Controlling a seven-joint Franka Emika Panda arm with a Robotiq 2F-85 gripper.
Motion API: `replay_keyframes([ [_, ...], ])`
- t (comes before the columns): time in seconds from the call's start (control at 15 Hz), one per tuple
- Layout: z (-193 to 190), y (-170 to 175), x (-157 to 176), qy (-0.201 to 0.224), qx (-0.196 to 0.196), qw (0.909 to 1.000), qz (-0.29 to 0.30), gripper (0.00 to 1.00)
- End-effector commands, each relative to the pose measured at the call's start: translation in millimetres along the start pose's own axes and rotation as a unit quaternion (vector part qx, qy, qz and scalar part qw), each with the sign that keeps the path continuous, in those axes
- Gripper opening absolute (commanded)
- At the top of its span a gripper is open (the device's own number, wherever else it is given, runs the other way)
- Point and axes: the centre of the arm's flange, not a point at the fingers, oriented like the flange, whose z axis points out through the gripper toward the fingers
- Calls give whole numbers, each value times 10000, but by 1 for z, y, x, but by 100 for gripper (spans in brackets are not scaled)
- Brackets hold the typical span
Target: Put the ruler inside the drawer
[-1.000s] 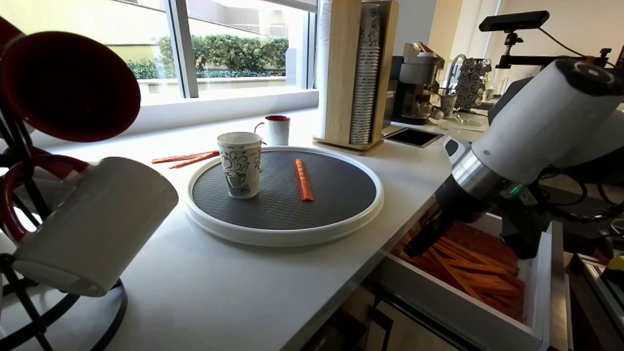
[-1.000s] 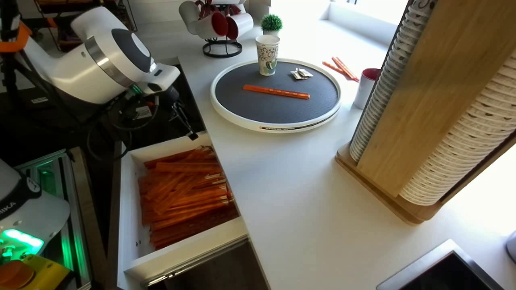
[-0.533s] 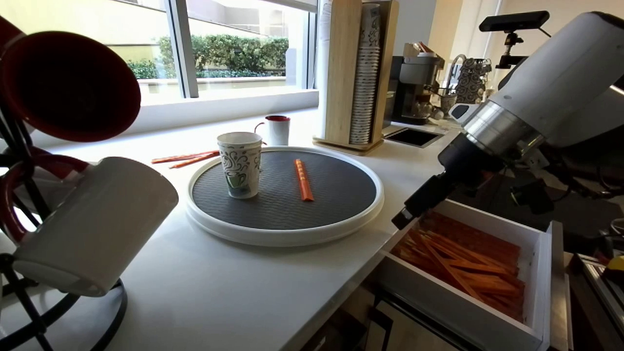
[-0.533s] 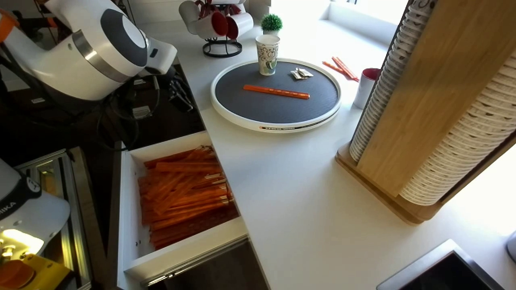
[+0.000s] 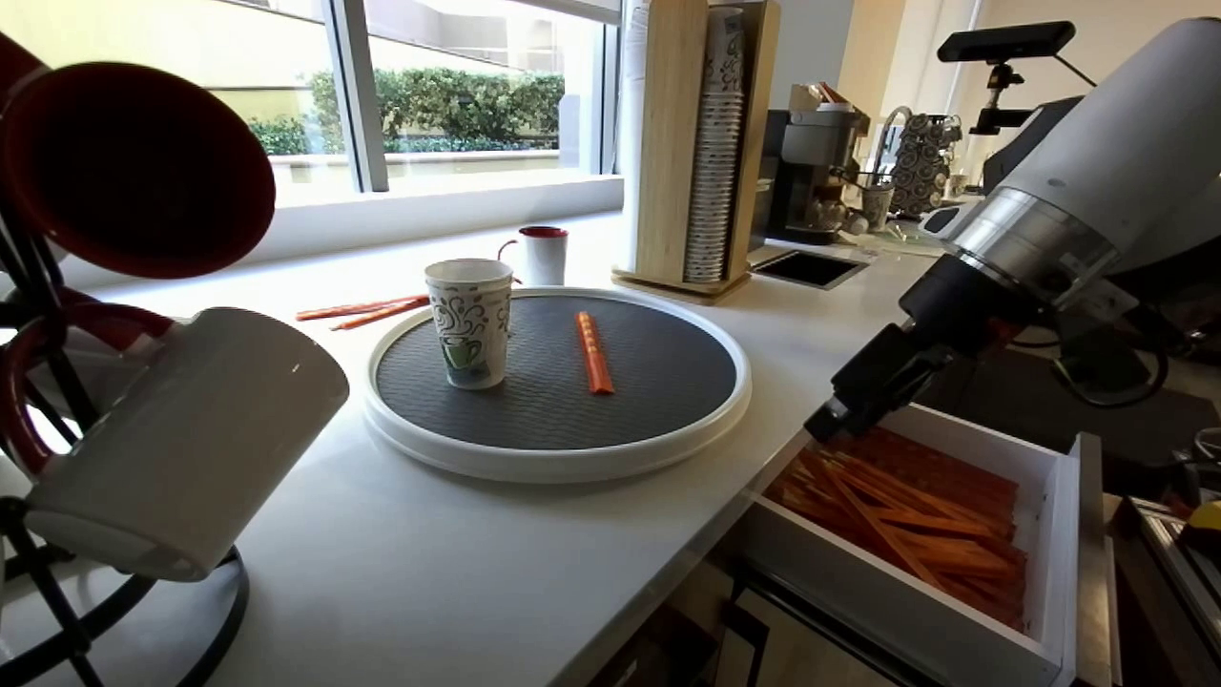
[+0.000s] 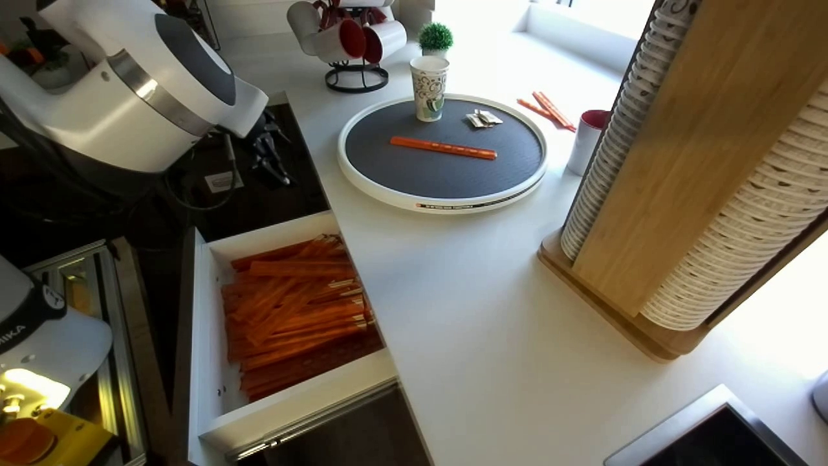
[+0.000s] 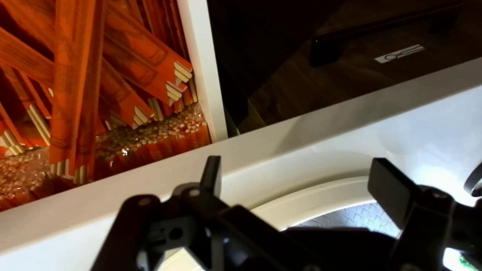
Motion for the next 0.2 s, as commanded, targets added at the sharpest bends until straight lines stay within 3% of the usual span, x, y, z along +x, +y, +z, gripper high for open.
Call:
replay_keyframes([
  [0.0,-1,0,0,16,4,10000,9,100],
  [0.13,-2,-1,1,32,9,10000,19,100],
])
